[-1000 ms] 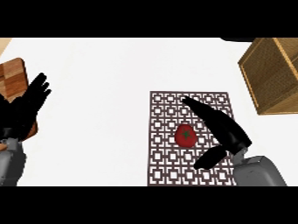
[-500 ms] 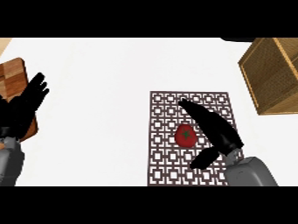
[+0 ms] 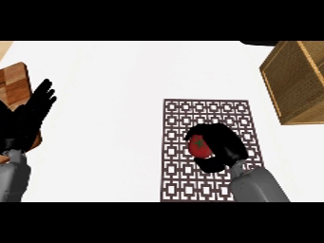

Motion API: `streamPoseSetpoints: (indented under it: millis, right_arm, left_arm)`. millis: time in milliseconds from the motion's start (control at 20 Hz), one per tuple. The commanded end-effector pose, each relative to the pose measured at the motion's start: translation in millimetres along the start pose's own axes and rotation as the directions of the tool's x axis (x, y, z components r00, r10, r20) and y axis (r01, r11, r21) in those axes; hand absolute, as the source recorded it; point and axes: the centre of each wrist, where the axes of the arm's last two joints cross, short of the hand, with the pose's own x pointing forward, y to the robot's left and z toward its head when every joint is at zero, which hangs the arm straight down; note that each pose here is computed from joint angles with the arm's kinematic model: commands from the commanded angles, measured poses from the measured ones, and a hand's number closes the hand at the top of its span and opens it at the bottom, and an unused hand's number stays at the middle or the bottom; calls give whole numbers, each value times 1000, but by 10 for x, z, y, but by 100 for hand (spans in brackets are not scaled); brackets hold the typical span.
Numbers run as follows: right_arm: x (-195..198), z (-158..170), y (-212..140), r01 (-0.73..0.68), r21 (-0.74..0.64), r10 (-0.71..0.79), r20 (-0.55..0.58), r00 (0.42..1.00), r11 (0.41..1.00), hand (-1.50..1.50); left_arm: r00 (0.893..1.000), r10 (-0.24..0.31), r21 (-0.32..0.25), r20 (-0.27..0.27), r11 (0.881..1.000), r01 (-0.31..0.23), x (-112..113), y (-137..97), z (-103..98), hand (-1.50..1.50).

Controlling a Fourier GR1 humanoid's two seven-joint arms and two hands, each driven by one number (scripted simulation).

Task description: Pick the tomato from the placemat and place it in the basket

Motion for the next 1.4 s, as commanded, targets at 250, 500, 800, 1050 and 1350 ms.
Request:
streamPoseSetpoints:
  millis: [250, 500, 800, 1050, 1350]
  right_arm:
    - [-16, -160, 314, -55, 16, 55, 30, 998, 998, 150]
    - [160, 841, 560, -65, 104, 53, 116, 992, 992, 150]
    - [10, 1850, 742, -86, 124, 67, 151, 986, 989, 150]
    - [229, 2019, 590, 209, 27, -209, 220, 953, 978, 150]
    - [607, 2440, 169, 407, -135, -311, 447, 839, 903, 150]
  left_arm:
    - [1000, -1, 16, -10, 1000, 1, 8, 38, -30, 0]
    - [1000, 15, 21, -22, 1000, -14, -62, 109, 47, 0]
    - [1000, -6, 35, -9, 999, 6, -73, 92, 77, 0]
    - [1000, 10, 22, -14, 1000, -10, -104, 127, 75, 0]
    - [1000, 19, 24, -10, 1000, -19, -122, 150, 96, 0]
